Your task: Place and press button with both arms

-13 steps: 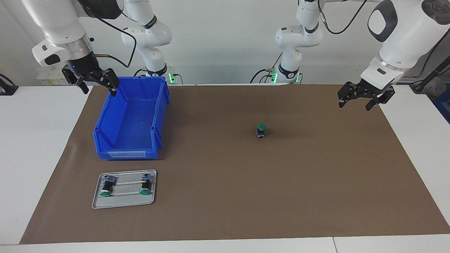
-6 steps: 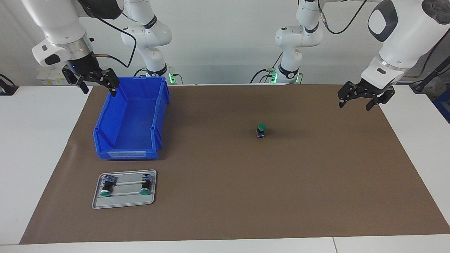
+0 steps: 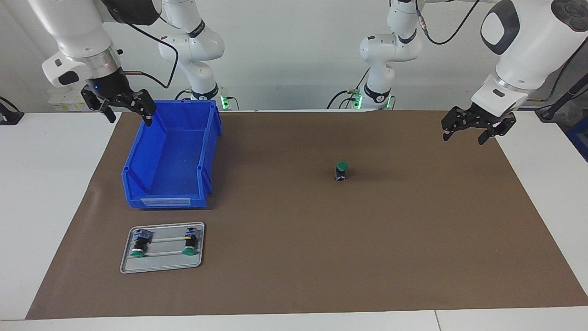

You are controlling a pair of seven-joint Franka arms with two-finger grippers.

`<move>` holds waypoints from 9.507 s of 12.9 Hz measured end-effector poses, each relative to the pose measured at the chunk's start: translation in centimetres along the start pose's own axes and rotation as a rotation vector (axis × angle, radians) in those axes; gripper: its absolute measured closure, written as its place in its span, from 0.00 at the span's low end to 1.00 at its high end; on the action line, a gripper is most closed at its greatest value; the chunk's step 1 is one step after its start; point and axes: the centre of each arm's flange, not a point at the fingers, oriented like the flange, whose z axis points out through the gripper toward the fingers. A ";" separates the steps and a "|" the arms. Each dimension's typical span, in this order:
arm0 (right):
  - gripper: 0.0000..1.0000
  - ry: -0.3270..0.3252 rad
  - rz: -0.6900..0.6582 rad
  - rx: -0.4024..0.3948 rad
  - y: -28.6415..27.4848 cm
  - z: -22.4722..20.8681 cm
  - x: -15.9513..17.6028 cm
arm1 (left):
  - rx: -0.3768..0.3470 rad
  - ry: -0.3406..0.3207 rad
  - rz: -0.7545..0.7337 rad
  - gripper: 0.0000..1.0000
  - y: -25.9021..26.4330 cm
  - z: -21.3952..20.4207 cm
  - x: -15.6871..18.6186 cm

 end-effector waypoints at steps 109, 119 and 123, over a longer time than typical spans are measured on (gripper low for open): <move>0.65 0.261 -0.159 0.029 -0.8 29.2 -9.6 | 0.001 0.008 0.000 0.00 0.1 -0.5 -0.3; 0.00 0.166 -0.105 0.017 -0.2 22.4 -6.8 | 0.001 0.008 0.000 0.00 0.1 -0.5 -0.3; 0.00 0.132 -0.038 0.007 0.8 11.6 -4.2 | 0.001 0.008 0.000 0.00 0.1 -0.5 -0.3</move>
